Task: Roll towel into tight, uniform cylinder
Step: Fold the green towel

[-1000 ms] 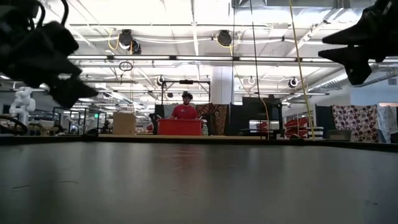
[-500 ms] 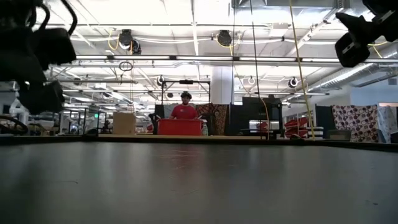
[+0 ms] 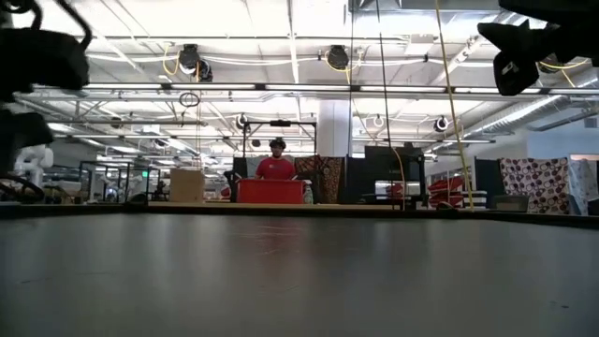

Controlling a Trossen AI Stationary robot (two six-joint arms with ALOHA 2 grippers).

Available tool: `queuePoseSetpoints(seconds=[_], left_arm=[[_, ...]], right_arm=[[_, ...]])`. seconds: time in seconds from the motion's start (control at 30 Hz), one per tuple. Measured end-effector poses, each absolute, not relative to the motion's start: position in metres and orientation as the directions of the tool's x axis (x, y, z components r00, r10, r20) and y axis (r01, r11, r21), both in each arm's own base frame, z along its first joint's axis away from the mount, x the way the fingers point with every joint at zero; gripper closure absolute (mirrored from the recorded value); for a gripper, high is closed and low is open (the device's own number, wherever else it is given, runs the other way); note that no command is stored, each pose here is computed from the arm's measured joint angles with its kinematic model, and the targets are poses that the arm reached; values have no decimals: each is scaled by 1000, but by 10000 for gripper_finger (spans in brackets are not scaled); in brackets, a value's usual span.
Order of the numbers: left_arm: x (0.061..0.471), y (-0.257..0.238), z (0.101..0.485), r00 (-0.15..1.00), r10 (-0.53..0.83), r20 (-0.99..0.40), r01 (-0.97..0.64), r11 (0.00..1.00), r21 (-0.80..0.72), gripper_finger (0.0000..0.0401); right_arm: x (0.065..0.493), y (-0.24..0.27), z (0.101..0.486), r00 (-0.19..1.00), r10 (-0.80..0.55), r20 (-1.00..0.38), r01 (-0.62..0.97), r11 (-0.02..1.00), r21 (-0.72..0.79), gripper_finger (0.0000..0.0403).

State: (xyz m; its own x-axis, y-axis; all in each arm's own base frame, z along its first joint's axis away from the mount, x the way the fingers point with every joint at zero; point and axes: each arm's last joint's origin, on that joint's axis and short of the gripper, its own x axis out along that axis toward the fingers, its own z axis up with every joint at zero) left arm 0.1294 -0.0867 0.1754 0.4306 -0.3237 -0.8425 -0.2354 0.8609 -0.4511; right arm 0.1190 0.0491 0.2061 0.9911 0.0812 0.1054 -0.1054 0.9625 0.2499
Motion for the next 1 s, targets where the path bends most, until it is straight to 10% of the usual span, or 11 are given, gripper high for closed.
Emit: queuePoseSetpoints(seconds=[0.73,1.0], left_arm=[[125,-109,154,231,-354,-906,-384,823,-419,132],[126,-110,154,231,-364,-902,-406,807,-429,205]], right_arm=[[136,58,189,997,82,-13,-77,973,216,250],[138,59,186,996,82,-38,-72,976,206,250]])
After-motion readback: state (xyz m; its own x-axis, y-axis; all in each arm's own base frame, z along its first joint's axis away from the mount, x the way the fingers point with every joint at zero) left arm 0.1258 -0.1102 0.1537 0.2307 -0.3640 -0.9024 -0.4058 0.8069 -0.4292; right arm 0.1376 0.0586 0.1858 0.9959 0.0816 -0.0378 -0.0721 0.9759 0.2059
